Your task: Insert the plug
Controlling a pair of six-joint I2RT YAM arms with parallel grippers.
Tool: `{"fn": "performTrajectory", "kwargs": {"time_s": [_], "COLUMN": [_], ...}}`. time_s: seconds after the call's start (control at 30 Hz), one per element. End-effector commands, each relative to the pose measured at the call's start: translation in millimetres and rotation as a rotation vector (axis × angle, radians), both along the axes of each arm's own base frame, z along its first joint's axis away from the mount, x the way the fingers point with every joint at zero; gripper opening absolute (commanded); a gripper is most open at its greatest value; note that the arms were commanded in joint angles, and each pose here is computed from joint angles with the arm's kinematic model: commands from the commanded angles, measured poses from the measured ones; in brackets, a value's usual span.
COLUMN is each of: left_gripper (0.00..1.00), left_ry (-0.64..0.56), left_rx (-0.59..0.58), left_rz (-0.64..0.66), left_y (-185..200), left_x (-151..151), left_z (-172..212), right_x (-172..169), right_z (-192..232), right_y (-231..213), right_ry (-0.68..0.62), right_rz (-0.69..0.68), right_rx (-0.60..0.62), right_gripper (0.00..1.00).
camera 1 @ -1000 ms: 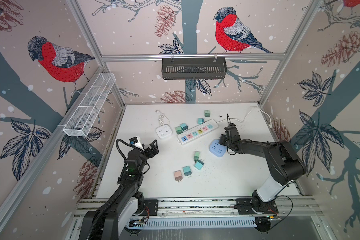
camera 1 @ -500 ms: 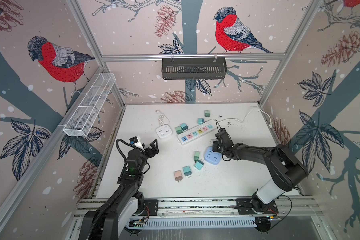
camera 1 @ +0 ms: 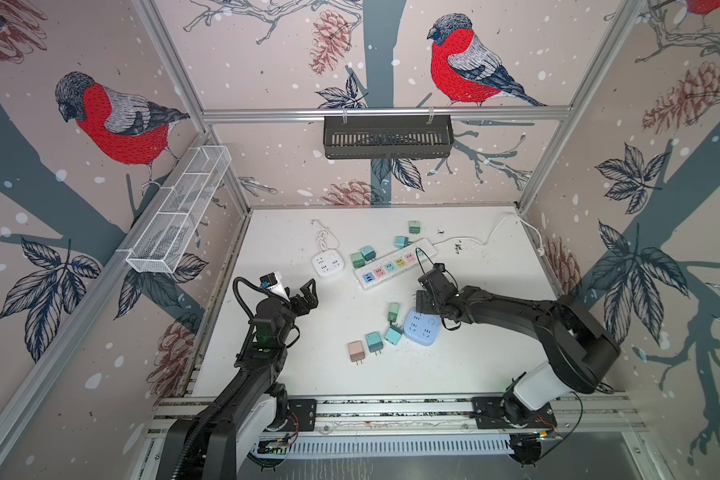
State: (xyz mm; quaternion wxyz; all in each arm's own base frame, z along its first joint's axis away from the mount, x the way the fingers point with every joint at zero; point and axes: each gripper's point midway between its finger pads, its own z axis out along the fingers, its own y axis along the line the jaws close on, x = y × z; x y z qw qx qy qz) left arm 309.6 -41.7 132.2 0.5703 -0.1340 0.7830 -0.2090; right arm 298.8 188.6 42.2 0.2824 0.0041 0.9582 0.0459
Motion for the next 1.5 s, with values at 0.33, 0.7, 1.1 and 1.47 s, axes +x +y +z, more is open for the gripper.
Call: {"fn": "performTrajectory", "kwargs": {"time_s": [0.33,0.7,1.1,1.47], "left_gripper": [0.97,0.97,0.97,0.97], "left_ry": [-0.039,-0.042,-0.004,-0.008], "left_rx": [0.002,0.004,0.014,0.019], "left_rz": [0.013,0.016,0.005,0.012], "left_y": [2,2,0,0], "left_x": [2,3,16,13], "left_z": [10,11,7,6], "right_x": [-28,-27,-35,-66], "right_z": [32,6,1,-3], "right_y": [24,29,32,8], "right_ry": [-0.087,-0.046,-0.003,0.046], "right_rz": [-0.015,-0.020,0.006,0.022], "right_rx": [0.045,-0.044,-0.166,-0.222], "right_gripper": [0.99,1.00,1.00,1.00]}}
